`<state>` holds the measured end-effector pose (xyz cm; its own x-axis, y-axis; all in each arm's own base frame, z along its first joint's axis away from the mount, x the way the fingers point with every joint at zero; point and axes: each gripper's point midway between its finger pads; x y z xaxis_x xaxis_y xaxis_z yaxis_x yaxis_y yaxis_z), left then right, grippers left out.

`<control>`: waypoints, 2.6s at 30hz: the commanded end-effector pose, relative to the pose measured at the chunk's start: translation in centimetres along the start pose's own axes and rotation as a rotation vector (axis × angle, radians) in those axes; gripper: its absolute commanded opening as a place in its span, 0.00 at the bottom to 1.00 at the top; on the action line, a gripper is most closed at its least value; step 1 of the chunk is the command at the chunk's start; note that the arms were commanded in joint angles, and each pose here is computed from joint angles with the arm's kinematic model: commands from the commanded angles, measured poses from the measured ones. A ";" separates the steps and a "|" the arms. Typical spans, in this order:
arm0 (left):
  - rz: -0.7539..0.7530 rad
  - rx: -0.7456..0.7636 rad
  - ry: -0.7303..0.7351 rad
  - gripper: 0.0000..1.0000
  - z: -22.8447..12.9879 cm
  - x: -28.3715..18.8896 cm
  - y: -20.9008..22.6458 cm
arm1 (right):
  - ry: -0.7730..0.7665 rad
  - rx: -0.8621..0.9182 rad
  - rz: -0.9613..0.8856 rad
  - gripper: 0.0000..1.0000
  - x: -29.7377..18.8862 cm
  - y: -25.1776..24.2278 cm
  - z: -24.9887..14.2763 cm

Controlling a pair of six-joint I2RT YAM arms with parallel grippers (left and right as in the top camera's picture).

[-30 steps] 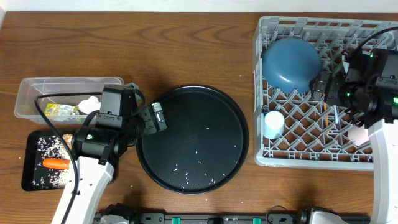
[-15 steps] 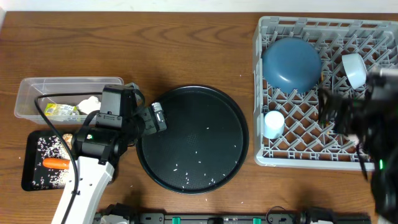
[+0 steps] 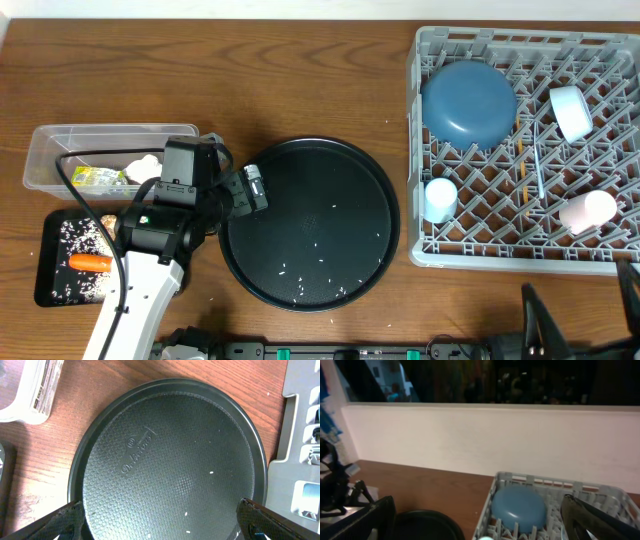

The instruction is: Sort waste into correct bins and load items into the dishwasher rack

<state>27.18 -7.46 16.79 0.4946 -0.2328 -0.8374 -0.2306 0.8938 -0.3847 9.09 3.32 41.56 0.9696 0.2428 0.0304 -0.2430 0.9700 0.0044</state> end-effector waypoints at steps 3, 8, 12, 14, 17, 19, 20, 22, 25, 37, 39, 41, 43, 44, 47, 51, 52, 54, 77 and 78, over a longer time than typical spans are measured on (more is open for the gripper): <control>0.009 0.003 -0.015 0.98 0.4 -0.2 0.1 | 0.022 0.015 -0.033 0.99 1.0 -0.8 -4.6; 0.009 0.003 -0.015 0.98 0.4 -0.2 0.1 | -0.037 0.009 -0.033 0.99 3.6 -1.1 -7.1; 0.009 0.003 -0.015 0.98 0.4 -0.2 0.1 | -0.069 0.006 -0.032 0.99 6.6 -1.5 -8.6; 0.009 0.003 -0.015 0.98 0.4 -0.2 0.1 | -0.104 0.001 -0.033 0.99 8.0 -1.7 -9.2; 0.009 0.003 -0.015 0.98 0.4 -0.2 0.1 | -0.164 -0.003 -0.049 0.99 9.8 -2.3 -10.3; 0.009 0.003 -0.015 0.98 0.4 -0.2 0.1 | -0.186 -0.004 -0.048 0.99 11.0 -2.4 -11.7; 0.009 0.003 -0.015 0.98 0.4 -0.2 0.1 | -0.188 0.014 -0.048 0.99 11.4 -2.5 -12.6; 0.009 0.003 -0.015 0.98 0.4 -0.2 0.1 | -0.183 0.044 -0.051 0.99 12.2 -2.7 -14.3; 0.009 0.003 -0.015 0.98 0.4 -0.2 0.1 | -0.173 0.089 -0.081 0.99 12.9 -3.4 -16.2; 0.009 0.003 -0.015 0.98 0.4 -0.2 0.1 | -0.088 0.146 -0.173 0.99 13.9 -5.5 -21.9; 0.009 0.003 -0.015 0.98 0.4 -0.2 0.1 | -0.060 0.148 -0.188 0.99 13.9 -5.8 -22.7; 0.009 0.003 -0.015 0.98 0.4 -0.2 0.1 | 0.000 0.146 -0.210 0.99 13.8 -6.3 -24.2; 0.009 0.003 -0.015 0.98 0.4 -0.2 0.1 | 0.063 0.146 -0.232 0.99 13.6 -6.7 -25.7; 0.009 0.003 -0.015 0.98 0.4 -0.2 0.1 | 0.091 0.141 -0.241 0.99 13.5 -6.8 -26.4; 0.009 0.003 -0.015 0.98 0.4 -0.2 0.1 | 0.096 0.064 -0.231 0.99 13.5 -6.8 -26.3; 0.009 0.003 -0.015 0.98 0.4 -0.2 0.1 | 0.106 -0.016 -0.227 0.99 13.5 -6.8 -26.3; 0.009 0.003 -0.015 0.98 0.4 -0.2 0.1 | 0.105 -0.015 -0.228 0.99 13.5 -6.8 -26.3; 0.009 0.003 -0.015 0.98 0.4 -0.2 0.1 | 0.105 -0.015 -0.227 0.99 13.5 -6.8 -26.3; 0.009 0.003 -0.015 0.98 0.4 -0.2 0.1 | 0.105 -0.015 -0.227 0.99 13.5 -6.8 -26.3; 0.009 0.002 -0.014 0.98 0.4 -0.2 0.1 | 0.105 -0.015 -0.227 0.99 13.5 -6.8 -26.3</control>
<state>27.17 -7.46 16.78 0.4939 -0.2330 -0.8377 -0.2307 0.8938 -0.3846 24.65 0.47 15.71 0.9970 0.0213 -0.0741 -0.0217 0.9998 -0.0042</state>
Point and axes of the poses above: each gripper's point midway between its finger pads, its own x axis out along the fingers, its own y axis along the line the jaws close on, z = x × y, and after that the axes turned 3 degrees about -x, right-handed
